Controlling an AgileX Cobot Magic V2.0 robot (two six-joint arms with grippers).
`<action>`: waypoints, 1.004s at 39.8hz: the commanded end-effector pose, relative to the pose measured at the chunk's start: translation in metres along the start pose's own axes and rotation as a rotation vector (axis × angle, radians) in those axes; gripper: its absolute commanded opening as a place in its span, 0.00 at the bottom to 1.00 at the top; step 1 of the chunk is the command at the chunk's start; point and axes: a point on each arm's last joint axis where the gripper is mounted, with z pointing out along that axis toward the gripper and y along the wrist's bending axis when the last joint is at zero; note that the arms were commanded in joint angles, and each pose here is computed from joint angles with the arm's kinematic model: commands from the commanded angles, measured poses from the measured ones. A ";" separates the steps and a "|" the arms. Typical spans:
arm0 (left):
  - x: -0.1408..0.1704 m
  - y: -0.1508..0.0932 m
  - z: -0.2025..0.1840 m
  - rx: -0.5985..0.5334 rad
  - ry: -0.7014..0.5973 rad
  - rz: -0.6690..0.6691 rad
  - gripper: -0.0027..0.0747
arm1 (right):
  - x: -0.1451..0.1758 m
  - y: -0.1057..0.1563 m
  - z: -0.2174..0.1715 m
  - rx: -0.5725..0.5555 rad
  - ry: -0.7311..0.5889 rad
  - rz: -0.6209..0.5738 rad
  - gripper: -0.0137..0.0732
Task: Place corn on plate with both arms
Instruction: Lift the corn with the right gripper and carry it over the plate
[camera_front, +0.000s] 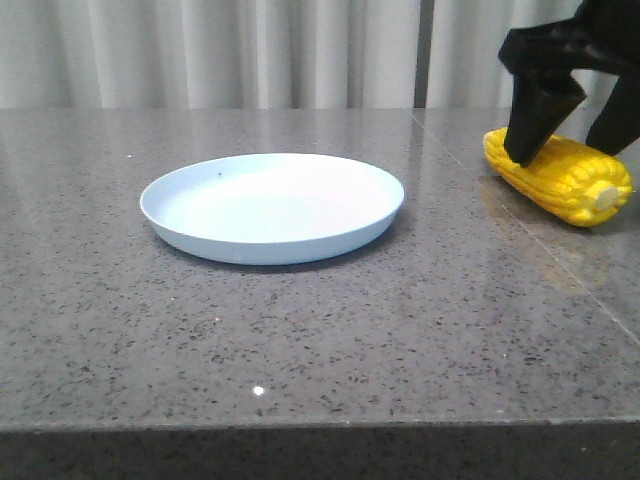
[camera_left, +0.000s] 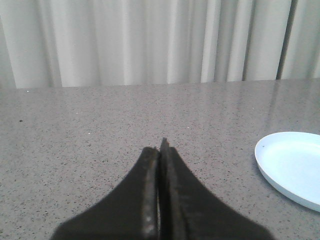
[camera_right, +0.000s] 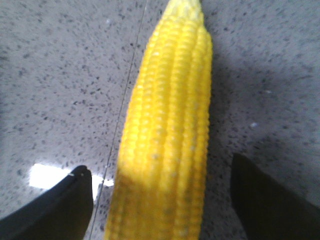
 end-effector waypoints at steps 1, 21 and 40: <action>-0.014 0.000 -0.001 -0.003 -0.093 0.000 0.01 | -0.013 0.002 -0.006 -0.010 -0.060 -0.001 0.84; -0.014 0.000 -0.001 -0.003 -0.093 0.000 0.01 | -0.028 0.014 -0.054 -0.054 -0.186 0.004 0.25; -0.014 0.000 -0.001 -0.003 -0.093 0.000 0.01 | -0.020 0.148 -0.063 -0.173 -0.147 0.001 0.25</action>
